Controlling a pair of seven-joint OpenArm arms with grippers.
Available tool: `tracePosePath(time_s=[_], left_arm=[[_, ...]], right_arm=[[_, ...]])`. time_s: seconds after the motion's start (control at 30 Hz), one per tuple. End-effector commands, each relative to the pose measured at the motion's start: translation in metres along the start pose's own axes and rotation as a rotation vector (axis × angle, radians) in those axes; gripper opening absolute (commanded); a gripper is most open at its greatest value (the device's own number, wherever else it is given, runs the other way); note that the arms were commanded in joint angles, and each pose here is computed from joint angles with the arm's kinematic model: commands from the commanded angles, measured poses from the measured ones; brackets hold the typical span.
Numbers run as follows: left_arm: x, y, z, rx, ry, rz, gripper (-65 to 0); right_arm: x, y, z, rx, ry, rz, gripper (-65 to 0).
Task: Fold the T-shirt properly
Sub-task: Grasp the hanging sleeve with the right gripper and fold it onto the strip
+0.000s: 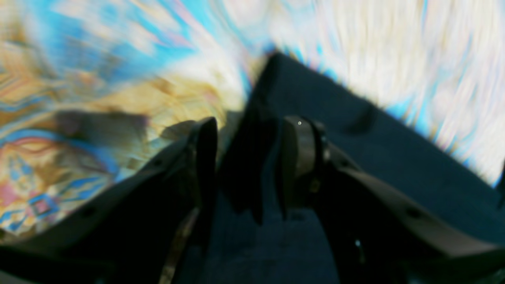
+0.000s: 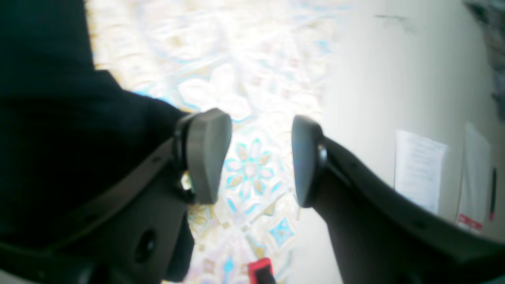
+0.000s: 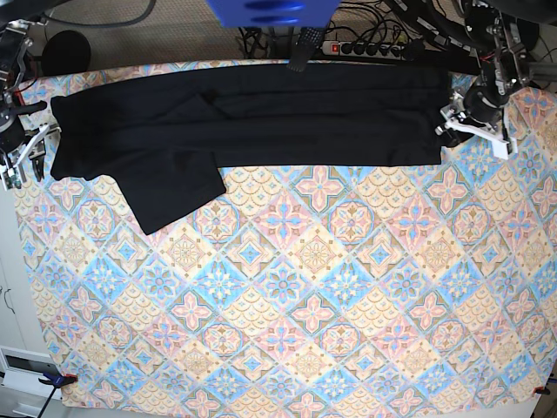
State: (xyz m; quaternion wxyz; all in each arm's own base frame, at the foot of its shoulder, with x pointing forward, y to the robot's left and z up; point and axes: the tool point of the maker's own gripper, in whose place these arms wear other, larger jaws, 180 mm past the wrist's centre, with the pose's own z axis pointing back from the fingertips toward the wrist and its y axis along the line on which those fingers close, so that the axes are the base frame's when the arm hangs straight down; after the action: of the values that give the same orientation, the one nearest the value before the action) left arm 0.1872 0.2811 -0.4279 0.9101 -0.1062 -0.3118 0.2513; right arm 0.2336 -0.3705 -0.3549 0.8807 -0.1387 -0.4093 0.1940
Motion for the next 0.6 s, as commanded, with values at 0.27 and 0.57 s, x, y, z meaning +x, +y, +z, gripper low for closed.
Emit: tracePosePath(time_s=[0.27, 0.57], left_arm=[[0.03, -0.005, 0.011, -0.078, -0.092, 0.106, -38.0], [0.032, -0.01, 0.014, -0.087, -0.098, 0.093, -38.0]], right_arm=[[0.059, 0.047, -0.031, 0.126, -0.028, 0.121, -36.5], [0.103, 0.071, -0.086, 0.223, -0.026, 0.145, -36.5]])
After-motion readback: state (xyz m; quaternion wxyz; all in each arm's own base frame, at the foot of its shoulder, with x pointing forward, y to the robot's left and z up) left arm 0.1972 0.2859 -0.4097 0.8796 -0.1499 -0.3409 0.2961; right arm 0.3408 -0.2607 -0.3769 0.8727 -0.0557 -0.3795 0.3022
